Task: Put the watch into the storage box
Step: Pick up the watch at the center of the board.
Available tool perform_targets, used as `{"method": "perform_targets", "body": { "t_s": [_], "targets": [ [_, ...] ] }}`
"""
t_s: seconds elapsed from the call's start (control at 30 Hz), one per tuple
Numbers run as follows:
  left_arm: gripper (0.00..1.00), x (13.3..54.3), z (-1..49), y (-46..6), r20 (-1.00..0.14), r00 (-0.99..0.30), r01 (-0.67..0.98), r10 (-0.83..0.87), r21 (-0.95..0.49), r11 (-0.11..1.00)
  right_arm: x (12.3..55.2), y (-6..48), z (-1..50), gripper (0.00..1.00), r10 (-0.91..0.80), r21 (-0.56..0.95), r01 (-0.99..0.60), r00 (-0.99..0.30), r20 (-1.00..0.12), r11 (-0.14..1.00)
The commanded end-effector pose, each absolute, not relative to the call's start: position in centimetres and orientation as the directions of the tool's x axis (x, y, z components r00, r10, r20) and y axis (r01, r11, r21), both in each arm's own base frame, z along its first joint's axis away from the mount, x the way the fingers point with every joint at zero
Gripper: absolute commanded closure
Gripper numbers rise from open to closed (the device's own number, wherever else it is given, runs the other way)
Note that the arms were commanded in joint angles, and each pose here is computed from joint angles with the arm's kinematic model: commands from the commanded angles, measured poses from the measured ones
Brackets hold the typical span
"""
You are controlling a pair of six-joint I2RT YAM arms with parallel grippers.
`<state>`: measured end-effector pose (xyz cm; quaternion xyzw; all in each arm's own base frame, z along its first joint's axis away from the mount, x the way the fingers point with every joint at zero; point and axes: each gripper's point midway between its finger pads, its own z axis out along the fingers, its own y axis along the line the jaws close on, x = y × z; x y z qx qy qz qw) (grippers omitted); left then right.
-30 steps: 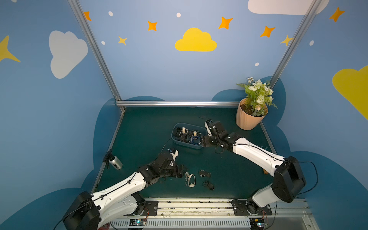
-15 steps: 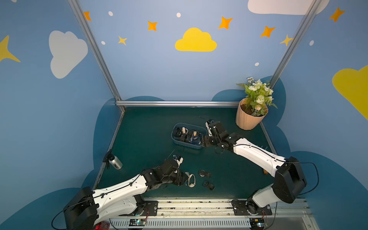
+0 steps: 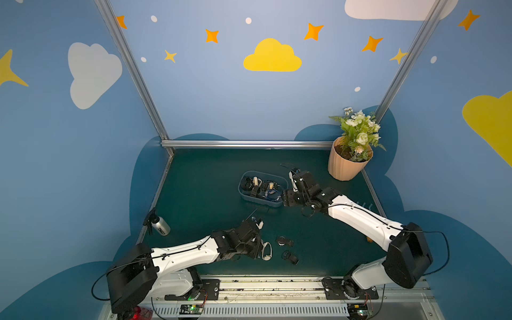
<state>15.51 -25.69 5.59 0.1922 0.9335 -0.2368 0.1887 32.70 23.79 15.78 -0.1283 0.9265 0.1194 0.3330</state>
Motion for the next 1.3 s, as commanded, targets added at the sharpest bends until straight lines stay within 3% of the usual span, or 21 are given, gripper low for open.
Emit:
{"method": "perform_targets", "body": {
  "t_s": [0.0,0.6,1.27],
  "targets": [
    [0.72,16.4,6.4,-26.4,-0.478,-0.839,0.455,0.259,-0.358,0.815,32.8,23.3,16.1,0.17,-0.158,0.123,-0.310,-0.739,-0.655,0.943],
    [0.96,17.3,5.9,-27.3,-0.463,-0.846,0.443,0.264,-0.336,0.831,32.9,23.2,15.7,0.17,-0.172,0.106,-0.313,-0.739,-0.651,0.944],
    [0.96,21.9,13.4,-25.9,-0.628,-0.771,0.407,0.105,-0.360,0.839,32.3,22.8,15.7,0.17,-0.165,0.115,-0.310,-0.742,-0.649,0.944]
  ]
}}
